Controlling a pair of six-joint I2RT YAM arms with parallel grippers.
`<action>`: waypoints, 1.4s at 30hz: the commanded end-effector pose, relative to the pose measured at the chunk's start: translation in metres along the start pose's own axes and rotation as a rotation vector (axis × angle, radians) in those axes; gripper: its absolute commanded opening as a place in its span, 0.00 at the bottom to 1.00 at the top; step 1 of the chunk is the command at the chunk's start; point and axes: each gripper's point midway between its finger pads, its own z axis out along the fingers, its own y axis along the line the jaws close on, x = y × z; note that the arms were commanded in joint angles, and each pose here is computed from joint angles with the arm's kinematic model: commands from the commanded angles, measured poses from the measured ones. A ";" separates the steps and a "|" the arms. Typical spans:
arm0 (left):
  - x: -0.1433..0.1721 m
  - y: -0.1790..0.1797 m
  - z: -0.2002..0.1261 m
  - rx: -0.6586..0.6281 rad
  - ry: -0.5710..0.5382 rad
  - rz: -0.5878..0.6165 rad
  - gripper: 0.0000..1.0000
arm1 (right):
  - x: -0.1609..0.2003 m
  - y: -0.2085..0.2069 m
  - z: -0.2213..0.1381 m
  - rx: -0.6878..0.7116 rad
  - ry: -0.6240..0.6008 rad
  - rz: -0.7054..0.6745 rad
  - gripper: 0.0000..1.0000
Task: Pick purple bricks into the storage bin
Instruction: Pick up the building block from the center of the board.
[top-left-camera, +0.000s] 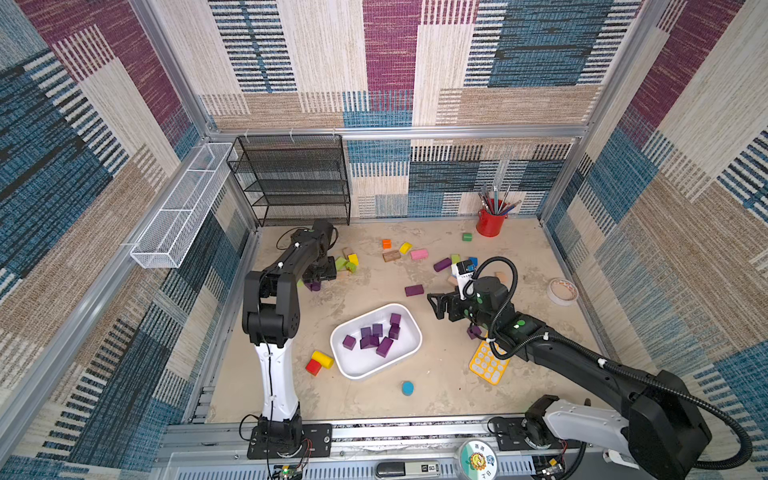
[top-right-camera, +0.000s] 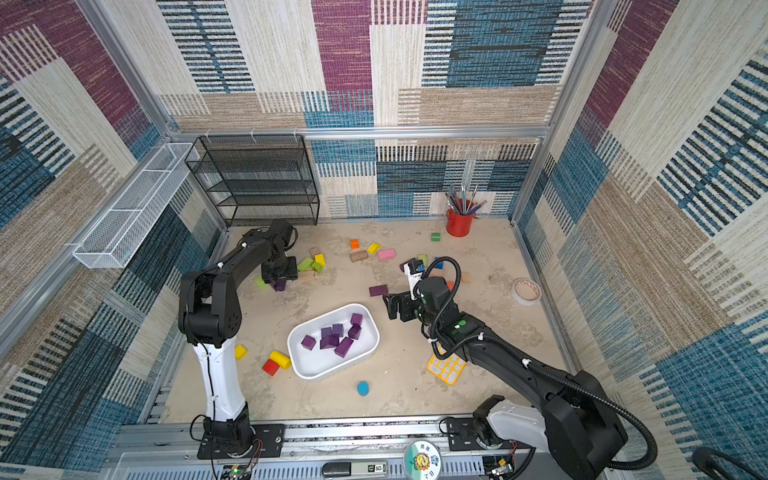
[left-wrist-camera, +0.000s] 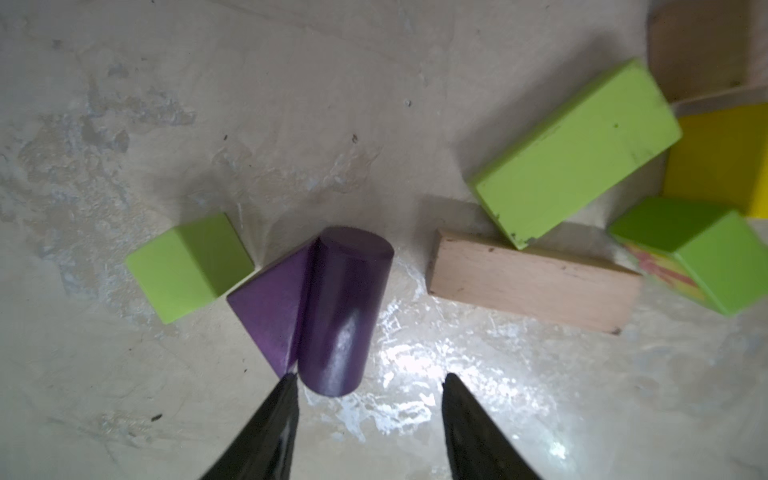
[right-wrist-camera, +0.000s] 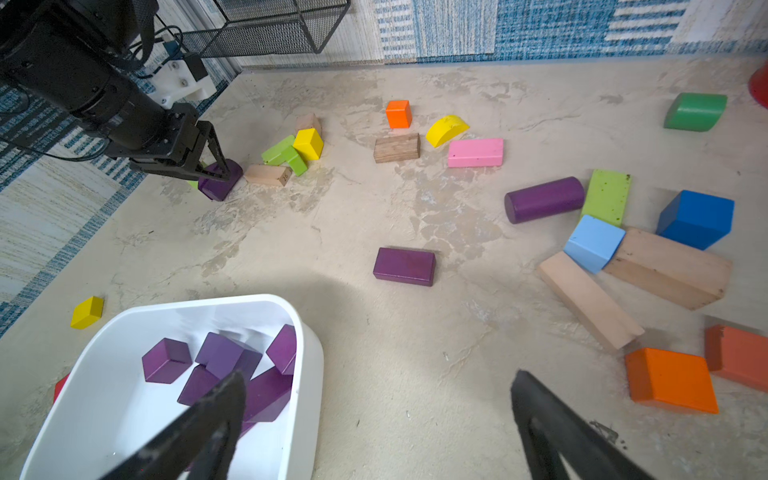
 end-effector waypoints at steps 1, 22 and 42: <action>-0.003 -0.003 0.003 0.014 -0.002 0.040 0.57 | -0.006 0.006 0.001 -0.032 -0.014 -0.005 1.00; -0.009 -0.003 0.027 0.000 0.041 0.081 0.54 | -0.006 0.005 0.000 -0.024 -0.007 -0.011 1.00; 0.003 -0.002 0.038 -0.009 0.088 0.073 0.32 | 0.002 0.003 0.007 -0.021 0.013 -0.004 0.99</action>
